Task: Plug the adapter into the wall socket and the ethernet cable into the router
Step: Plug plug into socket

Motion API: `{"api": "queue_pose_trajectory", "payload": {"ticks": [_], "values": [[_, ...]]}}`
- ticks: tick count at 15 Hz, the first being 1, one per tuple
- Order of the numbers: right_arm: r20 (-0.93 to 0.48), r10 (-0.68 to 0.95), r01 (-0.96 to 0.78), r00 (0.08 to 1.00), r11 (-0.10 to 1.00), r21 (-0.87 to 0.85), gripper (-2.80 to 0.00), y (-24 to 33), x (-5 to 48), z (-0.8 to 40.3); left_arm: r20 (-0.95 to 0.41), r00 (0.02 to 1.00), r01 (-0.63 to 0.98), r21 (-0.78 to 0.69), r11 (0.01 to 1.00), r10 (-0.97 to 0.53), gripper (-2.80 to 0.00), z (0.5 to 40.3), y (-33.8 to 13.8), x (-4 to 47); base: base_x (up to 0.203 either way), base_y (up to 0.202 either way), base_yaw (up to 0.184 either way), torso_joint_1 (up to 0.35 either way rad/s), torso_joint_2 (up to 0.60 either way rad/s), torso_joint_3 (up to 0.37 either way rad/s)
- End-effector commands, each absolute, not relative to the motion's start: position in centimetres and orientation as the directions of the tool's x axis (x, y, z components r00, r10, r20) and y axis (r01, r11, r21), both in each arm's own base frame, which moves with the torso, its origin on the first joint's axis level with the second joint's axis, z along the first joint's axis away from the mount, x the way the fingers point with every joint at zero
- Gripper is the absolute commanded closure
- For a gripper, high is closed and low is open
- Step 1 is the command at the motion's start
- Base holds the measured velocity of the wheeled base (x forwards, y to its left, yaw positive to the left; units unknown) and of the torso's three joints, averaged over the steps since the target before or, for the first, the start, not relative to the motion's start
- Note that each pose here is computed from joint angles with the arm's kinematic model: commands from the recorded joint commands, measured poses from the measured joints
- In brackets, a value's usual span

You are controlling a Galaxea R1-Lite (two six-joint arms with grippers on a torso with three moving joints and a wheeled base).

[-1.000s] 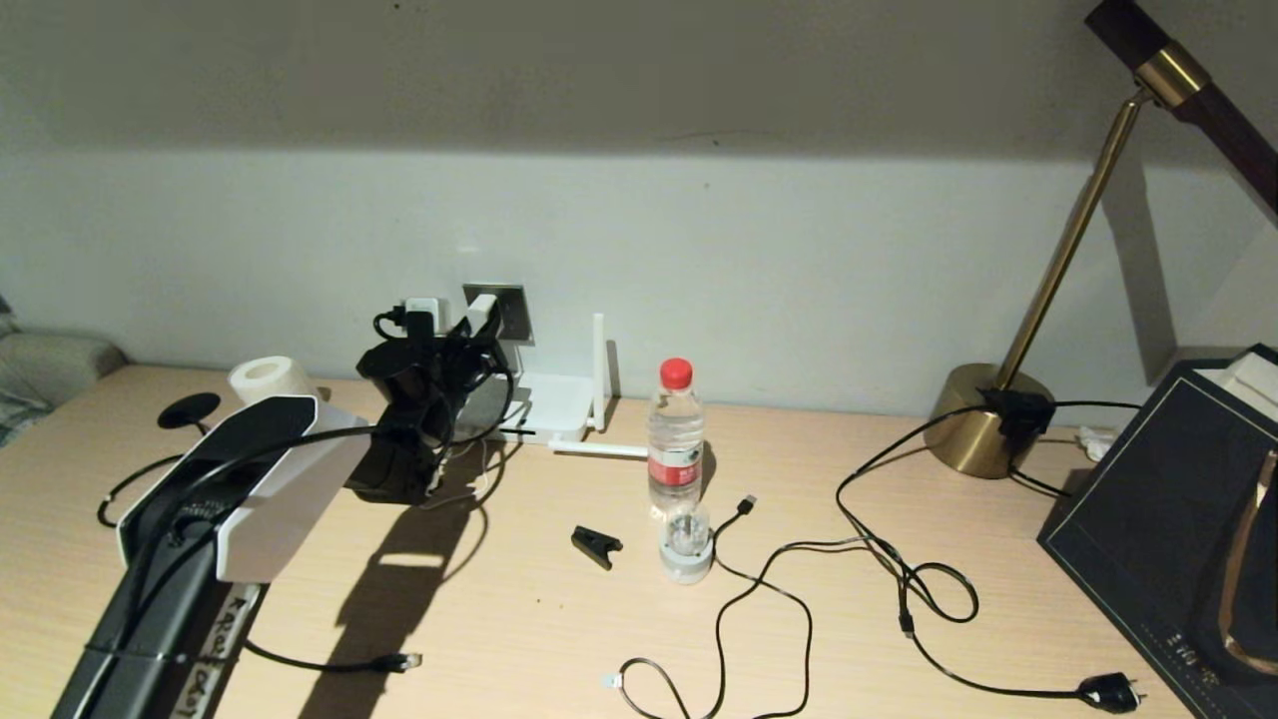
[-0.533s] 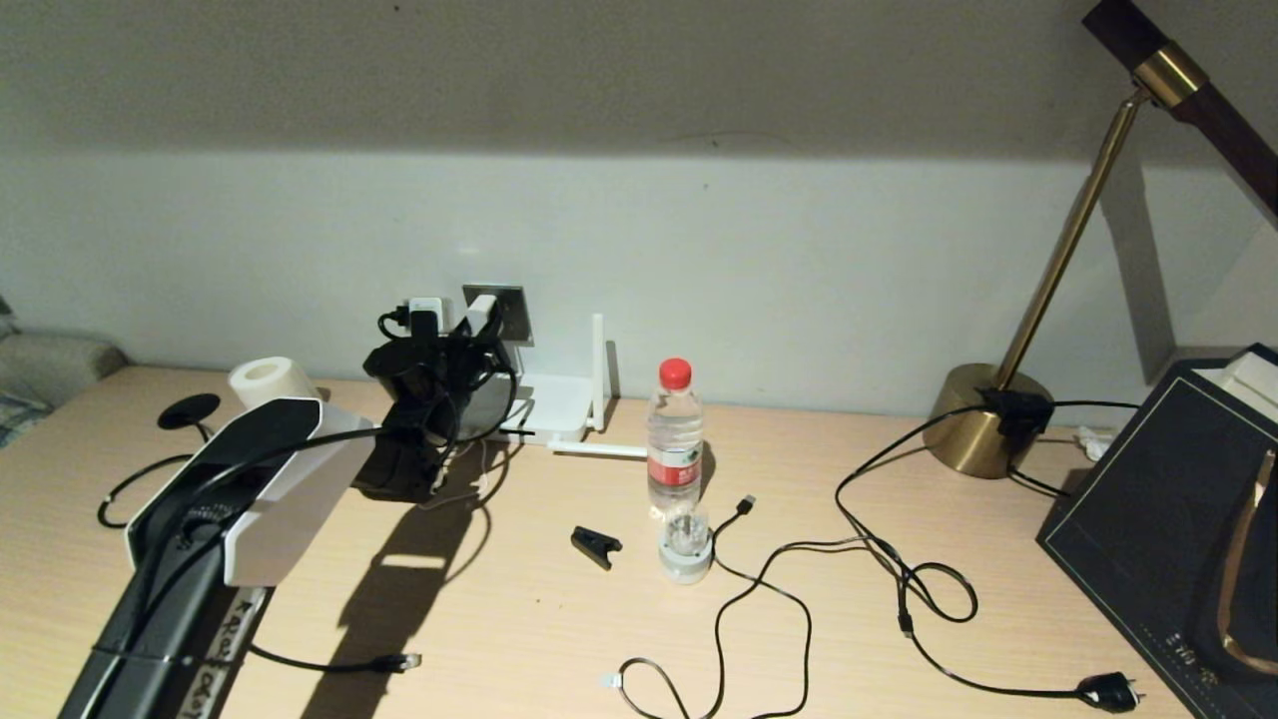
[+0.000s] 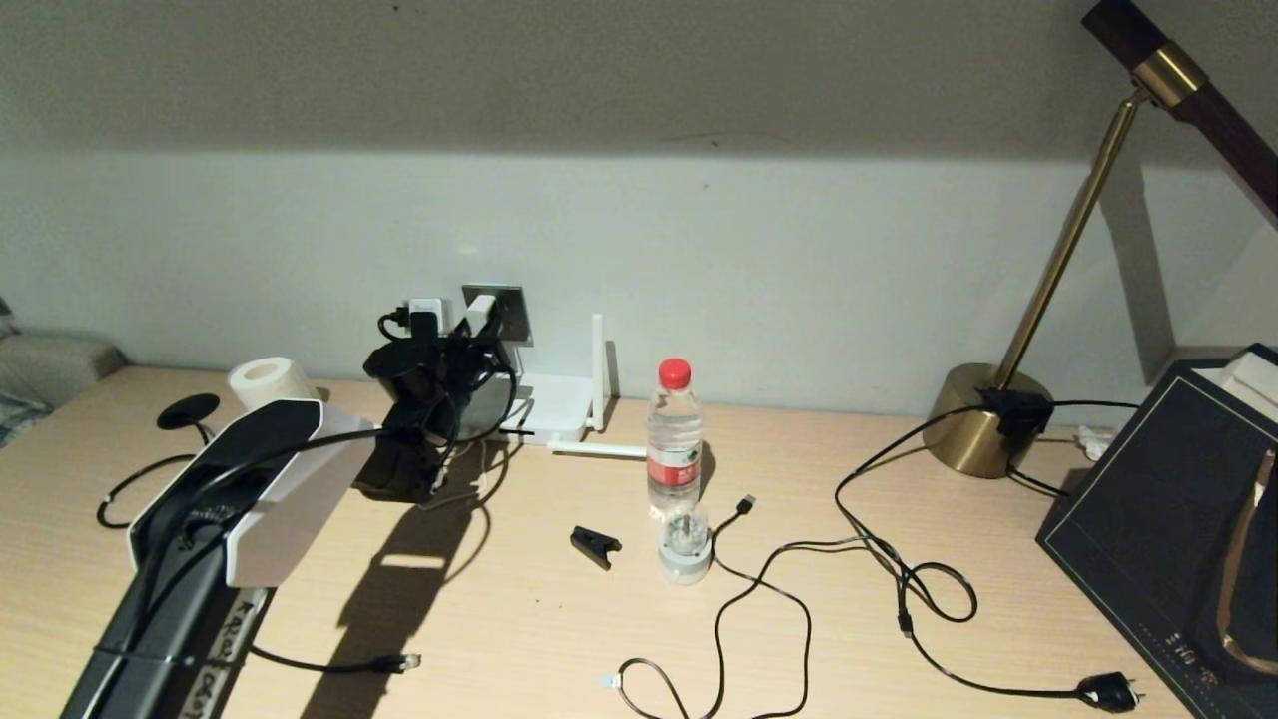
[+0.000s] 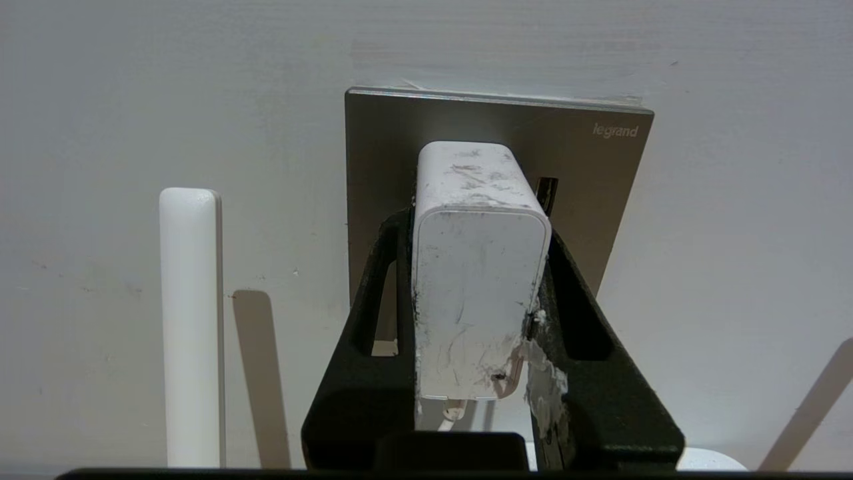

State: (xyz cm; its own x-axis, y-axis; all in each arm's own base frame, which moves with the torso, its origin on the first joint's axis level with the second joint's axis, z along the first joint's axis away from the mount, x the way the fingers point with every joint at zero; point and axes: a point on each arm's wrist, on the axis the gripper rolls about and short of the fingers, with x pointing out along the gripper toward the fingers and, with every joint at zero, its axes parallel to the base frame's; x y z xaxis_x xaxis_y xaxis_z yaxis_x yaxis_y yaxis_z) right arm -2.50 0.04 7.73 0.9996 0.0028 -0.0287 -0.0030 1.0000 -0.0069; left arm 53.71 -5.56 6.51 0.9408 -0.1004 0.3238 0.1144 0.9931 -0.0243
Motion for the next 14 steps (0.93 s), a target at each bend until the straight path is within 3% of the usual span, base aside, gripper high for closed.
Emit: {"api": "queue_pose_trajectory", "payload": {"ticks": [1, 8, 9, 14], "values": [[-0.031, 0.003, -0.003, 1.000, 1.000, -0.007, 0.00, 0.04, -2.49, 7.73, 0.335, 0.937, 0.113, -0.024, 0.993, -0.098, 0.00, 6.33, -5.57, 53.83, 0.000, 0.000, 0.000, 0.000, 0.00, 0.000], [-0.031, 0.003, -0.003, 1.000, 1.000, -0.007, 0.00, 0.04, -2.49, 7.73, 0.344, 0.934, 0.113, -0.024, 0.993, -0.098, 0.00, 6.76, -5.63, 53.77, 0.000, 0.000, 0.000, 0.000, 0.00, 0.000], [-0.031, 0.003, -0.003, 1.000, 1.000, -0.007, 0.00, 0.04, -2.49, 7.73, 0.346, 0.933, 0.115, -0.024, 0.993, -0.099, -2.80, 6.84, -5.71, 53.75, 0.000, 0.000, 0.000, 0.000, 0.00, 0.000], [-0.031, 0.003, -0.003, 1.000, 1.000, -0.007, 0.00, 0.04, -2.49, 7.73, 0.354, 0.930, 0.117, -0.024, 0.993, -0.101, -2.80, 7.20, -5.71, 53.69, 0.000, 0.000, 0.000, 0.005, 0.00, -0.001]]}}
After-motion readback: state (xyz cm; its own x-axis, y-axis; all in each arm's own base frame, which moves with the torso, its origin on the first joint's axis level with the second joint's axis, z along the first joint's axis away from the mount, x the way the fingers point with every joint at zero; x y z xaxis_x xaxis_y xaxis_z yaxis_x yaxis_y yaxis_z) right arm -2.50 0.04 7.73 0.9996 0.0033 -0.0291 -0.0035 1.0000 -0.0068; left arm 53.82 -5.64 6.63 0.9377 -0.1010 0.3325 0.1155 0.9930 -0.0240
